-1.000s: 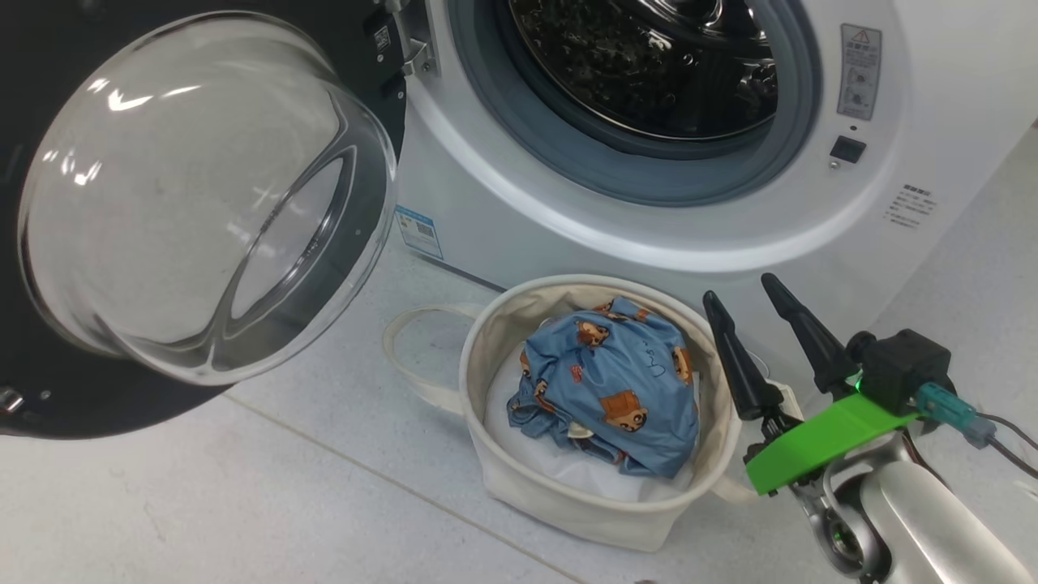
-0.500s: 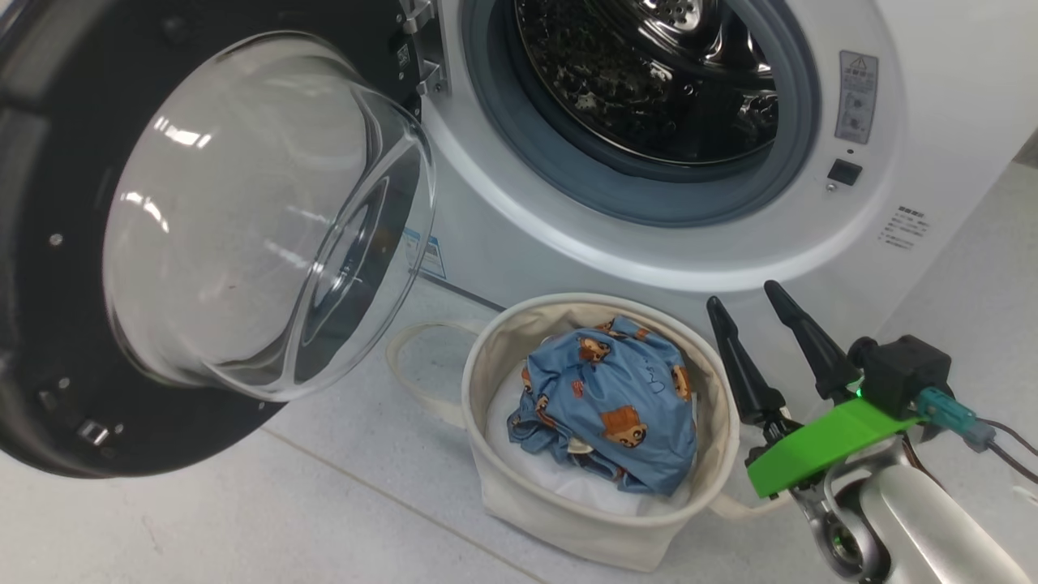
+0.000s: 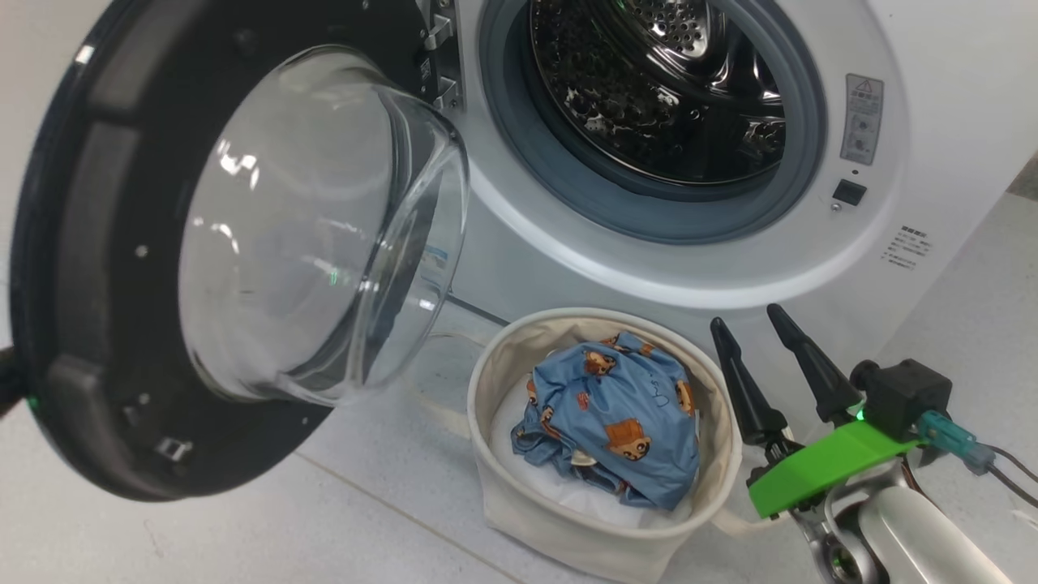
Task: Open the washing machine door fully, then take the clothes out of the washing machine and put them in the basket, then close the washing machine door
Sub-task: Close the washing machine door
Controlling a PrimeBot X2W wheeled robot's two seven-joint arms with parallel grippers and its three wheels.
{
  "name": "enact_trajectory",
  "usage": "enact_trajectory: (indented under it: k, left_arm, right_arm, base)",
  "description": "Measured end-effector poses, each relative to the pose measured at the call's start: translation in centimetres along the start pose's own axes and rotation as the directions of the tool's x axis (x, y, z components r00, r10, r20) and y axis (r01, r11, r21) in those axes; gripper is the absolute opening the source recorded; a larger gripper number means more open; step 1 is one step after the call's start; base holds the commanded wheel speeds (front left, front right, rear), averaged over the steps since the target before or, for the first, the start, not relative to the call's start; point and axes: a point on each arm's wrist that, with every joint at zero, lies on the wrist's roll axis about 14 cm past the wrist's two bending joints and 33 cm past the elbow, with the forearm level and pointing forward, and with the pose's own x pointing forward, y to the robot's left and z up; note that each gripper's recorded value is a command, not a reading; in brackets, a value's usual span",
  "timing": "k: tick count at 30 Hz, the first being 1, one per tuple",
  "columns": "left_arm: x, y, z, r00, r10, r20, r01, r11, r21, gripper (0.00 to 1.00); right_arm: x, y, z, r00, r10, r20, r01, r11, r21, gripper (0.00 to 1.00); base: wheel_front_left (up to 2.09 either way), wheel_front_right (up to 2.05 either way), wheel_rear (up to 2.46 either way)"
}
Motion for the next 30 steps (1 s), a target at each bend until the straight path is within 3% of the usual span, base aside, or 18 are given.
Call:
enact_trajectory:
  k: [18,30]
  left_arm:
    - [0.0,-5.5,-11.1,0.956,-0.116,-0.271,0.144,0.986,0.086,0.0]
    - [2.5,-6.9,-12.5,0.946,-0.126,-0.297,0.167,0.979,0.118,0.0]
  right_arm:
    - [-0.9,0.4,-0.1,1.0,-0.015,0.0,0.015,1.0,0.005,1.0]
    - [-2.0,-0.7,-0.1,0.998,-0.061,0.007,0.06,0.998,0.012,1.0]
  base:
    - [0.0,0.0,0.0]
    - [0.0,0.0,0.0]
